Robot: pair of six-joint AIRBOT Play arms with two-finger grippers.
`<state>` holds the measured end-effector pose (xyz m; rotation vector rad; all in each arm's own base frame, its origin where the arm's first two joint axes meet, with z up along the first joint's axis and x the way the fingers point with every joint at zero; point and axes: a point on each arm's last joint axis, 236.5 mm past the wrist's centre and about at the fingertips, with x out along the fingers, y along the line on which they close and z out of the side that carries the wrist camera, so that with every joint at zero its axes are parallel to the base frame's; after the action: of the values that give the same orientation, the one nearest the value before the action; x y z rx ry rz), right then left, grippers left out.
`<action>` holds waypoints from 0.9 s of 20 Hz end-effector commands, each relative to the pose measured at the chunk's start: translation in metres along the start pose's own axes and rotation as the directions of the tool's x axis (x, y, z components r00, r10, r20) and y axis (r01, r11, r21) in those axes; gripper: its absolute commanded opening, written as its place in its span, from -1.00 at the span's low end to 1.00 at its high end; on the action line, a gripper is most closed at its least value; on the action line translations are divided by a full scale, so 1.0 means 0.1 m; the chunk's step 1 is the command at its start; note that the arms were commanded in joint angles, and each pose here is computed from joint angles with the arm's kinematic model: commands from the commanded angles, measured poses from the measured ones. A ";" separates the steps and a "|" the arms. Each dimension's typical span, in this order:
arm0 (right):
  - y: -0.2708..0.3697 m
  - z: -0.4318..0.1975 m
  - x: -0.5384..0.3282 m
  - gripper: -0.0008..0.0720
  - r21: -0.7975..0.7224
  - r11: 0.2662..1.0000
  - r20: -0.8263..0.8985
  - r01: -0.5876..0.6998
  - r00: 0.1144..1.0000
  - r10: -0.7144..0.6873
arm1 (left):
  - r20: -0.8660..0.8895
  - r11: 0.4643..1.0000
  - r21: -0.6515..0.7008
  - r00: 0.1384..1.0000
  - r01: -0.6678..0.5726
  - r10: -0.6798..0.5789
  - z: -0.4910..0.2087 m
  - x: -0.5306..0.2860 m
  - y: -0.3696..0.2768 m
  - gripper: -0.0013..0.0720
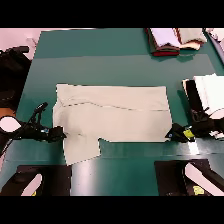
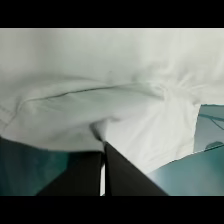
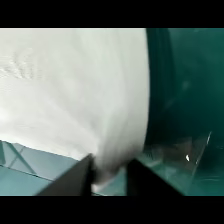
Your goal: Fold the shirts.
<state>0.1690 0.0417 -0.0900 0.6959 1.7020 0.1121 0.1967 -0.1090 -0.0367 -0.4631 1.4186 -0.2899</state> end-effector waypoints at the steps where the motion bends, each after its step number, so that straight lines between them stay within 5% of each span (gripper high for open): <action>1: 0.16 -0.03 0.08 -0.78 -0.089 0.996 -0.059 0.019 0.998 -0.024 | -0.047 0.999 0.032 0.999 -0.006 0.007 -0.11 -0.01 0.01 -0.90; 2: 0.19 -0.02 0.04 -0.93 -0.134 0.990 -0.064 0.042 0.997 -0.051 | -0.066 0.999 0.051 0.998 -0.014 0.017 -0.17 -0.04 0.02 -0.90; 10: -0.07 -0.24 -0.78 -0.93 -0.335 0.851 0.126 0.405 0.914 -0.385 | -0.063 0.993 0.108 0.996 -0.049 0.056 -0.58 -0.52 -0.07 -0.90; 18: 0.31 0.63 -1.20 -0.93 -0.331 0.835 0.280 0.440 0.891 -0.358 | 0.199 0.976 0.187 0.977 -0.111 0.073 0.88 -0.63 -0.20 -0.90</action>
<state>0.2114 -0.0034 0.0044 0.0587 1.5645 0.0924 0.2204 -0.0954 0.0327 -0.3024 1.2896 -0.3294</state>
